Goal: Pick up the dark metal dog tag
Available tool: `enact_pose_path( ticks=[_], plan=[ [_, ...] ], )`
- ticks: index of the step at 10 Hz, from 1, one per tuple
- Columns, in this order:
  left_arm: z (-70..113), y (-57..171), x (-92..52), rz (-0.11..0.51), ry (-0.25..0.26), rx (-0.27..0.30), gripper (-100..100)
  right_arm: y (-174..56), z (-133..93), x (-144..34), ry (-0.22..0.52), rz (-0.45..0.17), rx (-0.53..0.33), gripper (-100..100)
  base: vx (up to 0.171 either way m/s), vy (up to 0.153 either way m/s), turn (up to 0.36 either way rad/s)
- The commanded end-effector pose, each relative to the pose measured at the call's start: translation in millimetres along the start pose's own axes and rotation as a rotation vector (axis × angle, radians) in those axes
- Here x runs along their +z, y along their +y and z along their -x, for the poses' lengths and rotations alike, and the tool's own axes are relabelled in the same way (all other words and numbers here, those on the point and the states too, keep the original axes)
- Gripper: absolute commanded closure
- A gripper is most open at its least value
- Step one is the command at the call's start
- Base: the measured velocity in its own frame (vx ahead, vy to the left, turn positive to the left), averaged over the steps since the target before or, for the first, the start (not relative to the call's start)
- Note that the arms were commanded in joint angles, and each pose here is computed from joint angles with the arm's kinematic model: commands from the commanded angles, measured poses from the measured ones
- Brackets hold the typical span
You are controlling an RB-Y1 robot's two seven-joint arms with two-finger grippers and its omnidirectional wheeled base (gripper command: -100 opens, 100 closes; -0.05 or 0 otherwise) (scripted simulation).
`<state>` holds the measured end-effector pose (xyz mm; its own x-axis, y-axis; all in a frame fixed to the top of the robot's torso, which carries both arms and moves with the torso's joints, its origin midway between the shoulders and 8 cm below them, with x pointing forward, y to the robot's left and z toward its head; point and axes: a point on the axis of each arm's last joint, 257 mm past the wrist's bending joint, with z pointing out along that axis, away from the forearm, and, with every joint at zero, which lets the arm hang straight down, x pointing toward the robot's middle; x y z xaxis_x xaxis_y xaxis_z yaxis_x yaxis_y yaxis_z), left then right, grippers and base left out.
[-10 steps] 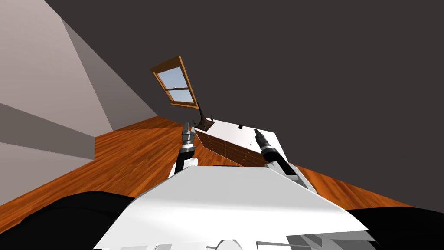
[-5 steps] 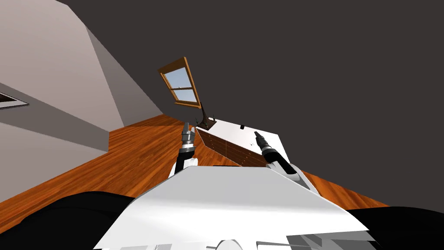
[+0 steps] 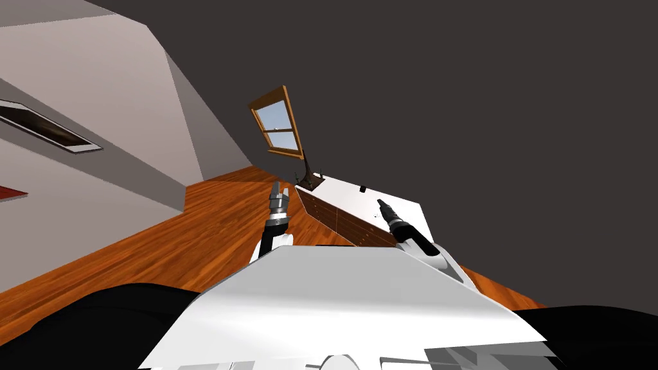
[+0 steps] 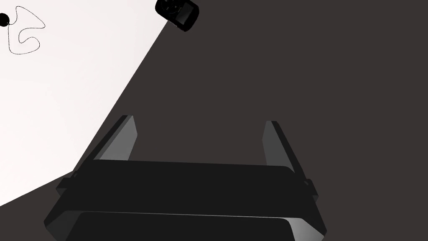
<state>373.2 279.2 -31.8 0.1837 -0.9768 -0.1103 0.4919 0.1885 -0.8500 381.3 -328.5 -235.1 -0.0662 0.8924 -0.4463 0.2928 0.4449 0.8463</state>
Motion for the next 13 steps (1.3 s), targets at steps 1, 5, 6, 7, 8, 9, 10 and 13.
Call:
enact_pose_path(
  ticks=[1,5,6,7,8,9,10,13],
  plan=[
    [0.0,0,0.0,0.000,0.000,0.000,0,-18,-3,-1.2,0.014,-0.056,-0.010,-100,-0.017,-0.043,0.155],
    [0.1,0,-0.1,0.000,0.000,0.000,0,-57,-4,-6.0,0.044,-0.179,-0.044,-100,-0.007,-0.040,0.165],
    [0.0,0,0.0,0.000,0.000,0.000,0,-63,-6,-7.3,0.052,-0.203,-0.044,-100,-0.013,-0.045,0.169],
    [0.1,0,-0.1,0.000,0.000,0.000,0,-64,-6,-7.4,0.053,-0.206,-0.044,-100,-0.010,-0.025,-0.007],
    [0.1,0,-0.1,0.000,0.000,0.000,0,-80,-6,-11.0,0.066,-0.256,-0.059,-100,-0.014,-0.037,0.258],
    [0.0,0,0.0,0.000,0.000,0.000,0,-86,-7,-12.7,0.073,-0.279,-0.059,-100,-0.010,-0.047,0.182],
    [0.1,0,-0.1,0.000,0.000,0.000,0,-102,-7,-16.9,0.086,-0.324,-0.073,-100,-0.018,-0.060,0.324],
    [0.1,0,0.0,0.000,0.000,0.000,0,-129,-9,-26.9,0.117,-0.418,-0.085,-100,-0.011,-0.052,0.218]
  ],
)
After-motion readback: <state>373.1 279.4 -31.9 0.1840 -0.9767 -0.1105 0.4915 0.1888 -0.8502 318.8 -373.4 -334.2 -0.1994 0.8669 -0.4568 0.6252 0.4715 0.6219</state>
